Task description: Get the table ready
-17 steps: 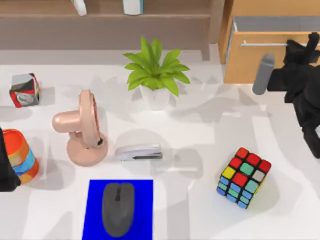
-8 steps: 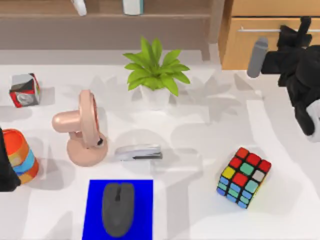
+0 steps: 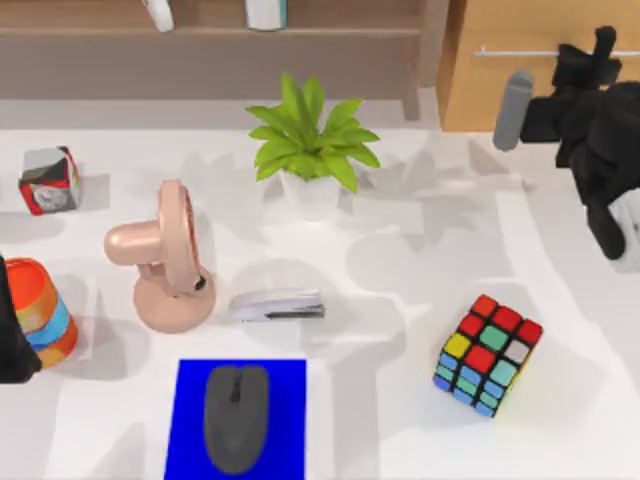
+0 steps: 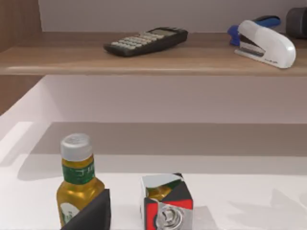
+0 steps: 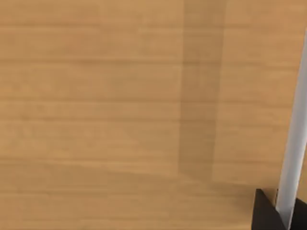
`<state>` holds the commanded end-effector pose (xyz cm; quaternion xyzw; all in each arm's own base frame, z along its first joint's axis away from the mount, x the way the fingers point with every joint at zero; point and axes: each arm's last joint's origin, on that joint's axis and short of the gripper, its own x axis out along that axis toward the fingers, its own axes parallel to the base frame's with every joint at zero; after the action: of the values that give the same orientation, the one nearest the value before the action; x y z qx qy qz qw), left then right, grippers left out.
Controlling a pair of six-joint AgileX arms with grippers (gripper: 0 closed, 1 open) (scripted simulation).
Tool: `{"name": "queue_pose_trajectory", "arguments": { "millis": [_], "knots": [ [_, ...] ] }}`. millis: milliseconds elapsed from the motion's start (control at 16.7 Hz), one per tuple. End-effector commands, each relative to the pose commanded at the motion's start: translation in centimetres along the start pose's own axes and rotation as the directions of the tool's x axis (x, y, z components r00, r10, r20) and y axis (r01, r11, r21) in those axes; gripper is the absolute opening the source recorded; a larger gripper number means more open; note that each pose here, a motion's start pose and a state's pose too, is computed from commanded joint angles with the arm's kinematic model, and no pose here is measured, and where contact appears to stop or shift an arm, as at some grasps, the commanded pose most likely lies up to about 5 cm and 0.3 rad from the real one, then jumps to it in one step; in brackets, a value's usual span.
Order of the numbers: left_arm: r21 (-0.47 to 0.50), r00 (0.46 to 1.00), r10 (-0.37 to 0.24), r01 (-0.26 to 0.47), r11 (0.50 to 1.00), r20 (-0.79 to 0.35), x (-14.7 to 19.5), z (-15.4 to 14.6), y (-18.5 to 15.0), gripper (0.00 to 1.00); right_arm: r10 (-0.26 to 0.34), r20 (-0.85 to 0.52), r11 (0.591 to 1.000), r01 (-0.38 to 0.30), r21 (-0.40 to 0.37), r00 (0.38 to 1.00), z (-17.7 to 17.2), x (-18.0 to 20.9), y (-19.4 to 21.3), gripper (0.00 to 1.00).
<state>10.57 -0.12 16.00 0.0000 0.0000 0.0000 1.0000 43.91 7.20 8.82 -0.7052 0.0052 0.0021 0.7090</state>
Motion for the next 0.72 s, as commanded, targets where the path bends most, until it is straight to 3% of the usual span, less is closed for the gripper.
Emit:
{"name": "queue_pose_trajectory", "arguments": {
  "millis": [720],
  "knots": [
    [0.0,1.0,0.0,0.0,1.0,0.0,0.0,0.0,0.0,1.0,0.0,0.0,1.0,0.0,0.0,1.0,0.0,0.0,0.0,0.98]
  ]
}}
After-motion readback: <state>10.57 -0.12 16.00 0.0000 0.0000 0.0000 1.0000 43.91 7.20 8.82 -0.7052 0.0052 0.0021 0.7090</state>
